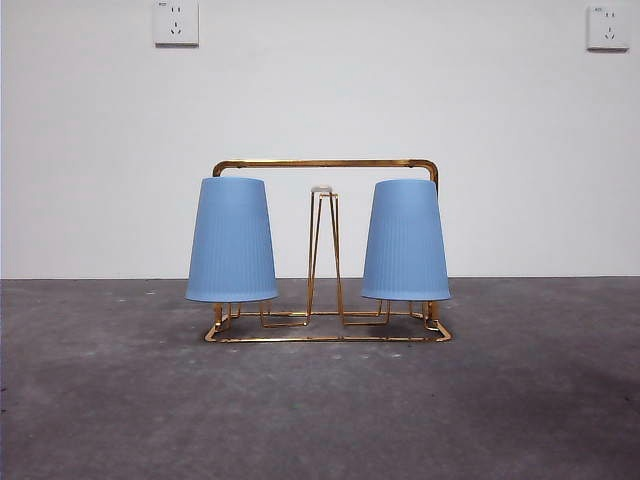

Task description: Pick up cup 1,put cup 1 in the cup rack,pick up cup 2,put cup 2 in the cup rack

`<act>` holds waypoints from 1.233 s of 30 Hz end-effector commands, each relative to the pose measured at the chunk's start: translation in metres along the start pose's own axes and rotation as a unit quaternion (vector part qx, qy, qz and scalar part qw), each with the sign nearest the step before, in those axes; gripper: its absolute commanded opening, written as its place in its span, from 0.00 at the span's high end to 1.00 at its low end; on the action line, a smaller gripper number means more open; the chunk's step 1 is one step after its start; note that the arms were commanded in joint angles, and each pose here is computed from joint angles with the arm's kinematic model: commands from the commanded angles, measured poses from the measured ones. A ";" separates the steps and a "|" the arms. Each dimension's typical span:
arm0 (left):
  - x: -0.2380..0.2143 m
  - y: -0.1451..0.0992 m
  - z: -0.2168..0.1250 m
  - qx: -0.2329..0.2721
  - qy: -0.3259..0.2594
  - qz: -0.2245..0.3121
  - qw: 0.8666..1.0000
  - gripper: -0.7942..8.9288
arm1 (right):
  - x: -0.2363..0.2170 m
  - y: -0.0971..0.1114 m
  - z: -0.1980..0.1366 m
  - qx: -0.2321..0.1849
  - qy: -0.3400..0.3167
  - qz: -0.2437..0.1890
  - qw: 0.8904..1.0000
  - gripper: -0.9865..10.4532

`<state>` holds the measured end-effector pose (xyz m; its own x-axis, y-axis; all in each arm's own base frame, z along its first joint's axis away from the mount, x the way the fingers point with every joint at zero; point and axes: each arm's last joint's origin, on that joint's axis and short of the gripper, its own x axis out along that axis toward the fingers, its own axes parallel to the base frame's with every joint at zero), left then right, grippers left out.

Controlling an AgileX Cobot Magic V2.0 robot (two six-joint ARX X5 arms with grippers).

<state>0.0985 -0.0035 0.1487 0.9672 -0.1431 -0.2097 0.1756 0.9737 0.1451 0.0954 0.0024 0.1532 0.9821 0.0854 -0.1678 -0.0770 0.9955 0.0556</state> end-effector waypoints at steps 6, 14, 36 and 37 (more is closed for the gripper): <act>0.001 0.000 -0.003 -0.004 0.003 -0.001 1.000 0.92 | 0.001 0.000 -0.002 0.006 0.002 -0.001 1.000 0.91; 0.001 0.000 -0.003 -0.004 0.003 -0.002 1.000 0.92 | 0.001 0.000 -0.002 0.006 0.002 -0.001 1.000 0.91; 0.001 0.000 -0.003 -0.004 0.003 -0.002 1.000 0.92 | 0.001 0.000 -0.002 0.006 0.002 -0.001 1.000 0.91; 0.001 0.000 -0.003 -0.004 0.003 -0.001 1.000 0.92 | 0.001 0.000 -0.002 0.006 0.002 -0.001 1.000 0.91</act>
<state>0.0985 -0.0035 0.1487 0.9672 -0.1431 -0.2097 0.1756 0.9737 0.1451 0.0954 0.0024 0.1532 0.9822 0.0850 -0.1678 -0.0766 0.9955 0.0556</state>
